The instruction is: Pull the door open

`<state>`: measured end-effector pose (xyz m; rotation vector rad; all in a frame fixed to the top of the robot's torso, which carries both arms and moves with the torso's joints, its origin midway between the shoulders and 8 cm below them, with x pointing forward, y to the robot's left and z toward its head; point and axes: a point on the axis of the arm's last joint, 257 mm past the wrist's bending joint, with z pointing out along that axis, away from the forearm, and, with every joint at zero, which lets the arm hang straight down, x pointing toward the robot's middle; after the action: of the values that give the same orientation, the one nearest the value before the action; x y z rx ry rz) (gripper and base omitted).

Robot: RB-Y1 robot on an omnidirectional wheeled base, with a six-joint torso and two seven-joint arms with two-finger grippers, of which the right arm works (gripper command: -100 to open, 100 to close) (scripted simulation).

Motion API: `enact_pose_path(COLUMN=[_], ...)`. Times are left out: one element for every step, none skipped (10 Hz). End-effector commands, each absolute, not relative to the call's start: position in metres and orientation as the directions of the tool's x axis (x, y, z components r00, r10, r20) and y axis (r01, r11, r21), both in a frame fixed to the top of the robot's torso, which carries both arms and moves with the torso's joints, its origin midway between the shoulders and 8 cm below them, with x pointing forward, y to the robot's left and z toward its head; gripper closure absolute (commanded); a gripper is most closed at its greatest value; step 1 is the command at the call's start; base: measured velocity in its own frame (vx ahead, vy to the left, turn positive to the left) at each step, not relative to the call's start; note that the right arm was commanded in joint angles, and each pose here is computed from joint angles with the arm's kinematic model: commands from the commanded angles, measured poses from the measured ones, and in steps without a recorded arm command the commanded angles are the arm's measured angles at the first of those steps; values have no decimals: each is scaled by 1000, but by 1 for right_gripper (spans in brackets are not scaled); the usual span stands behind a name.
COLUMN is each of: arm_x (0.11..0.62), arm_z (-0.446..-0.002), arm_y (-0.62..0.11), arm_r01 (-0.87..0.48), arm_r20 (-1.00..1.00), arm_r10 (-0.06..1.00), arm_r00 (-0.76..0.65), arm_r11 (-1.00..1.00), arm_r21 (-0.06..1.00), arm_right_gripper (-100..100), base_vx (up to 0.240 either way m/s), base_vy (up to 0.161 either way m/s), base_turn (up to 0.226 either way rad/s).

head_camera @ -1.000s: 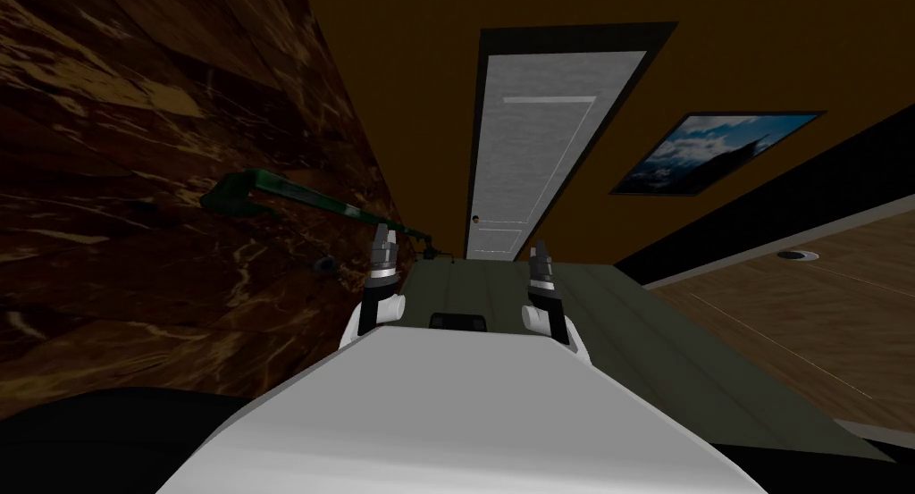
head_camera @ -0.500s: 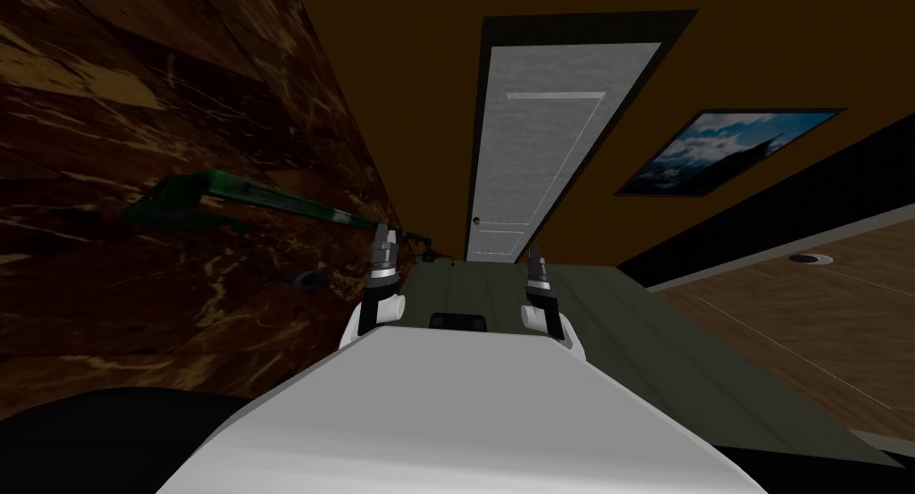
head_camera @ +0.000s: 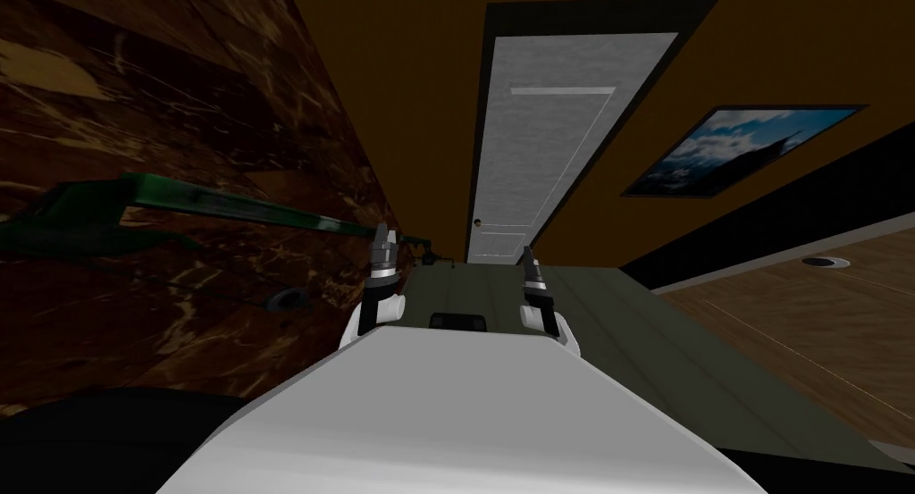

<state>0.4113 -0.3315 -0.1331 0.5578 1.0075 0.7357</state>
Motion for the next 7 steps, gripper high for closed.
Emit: enact_pose_path(arm_x=[414,416,418,420,421,423,425], arm_z=[-145,-151,-158,-164,-171,-178,-184], arm_y=[-332,-333,-333,-334,-335,-335,-336], arm_r01=[-265,-251,-238,-226,-213,-200,-188], arm_r20=[-582,-603,-622,-642,-662,-681,-699], arm_r10=[741,725,709,692,675,658,640], arm_r00=[335,333,332,329,326,322,318], arm_r11=[667,684,701,718,734,750,765], arm_r21=[697,684,672,659,645,630,615], arm_right_gripper=[-100,-100,-100,-100,-100,-100,-100], base_vx=[97,84,82,91,112,101,93], base_vy=[34,21,34,27,31,30,30], base_turn=[-15,-14,-9,-16,-10,-10,-12])
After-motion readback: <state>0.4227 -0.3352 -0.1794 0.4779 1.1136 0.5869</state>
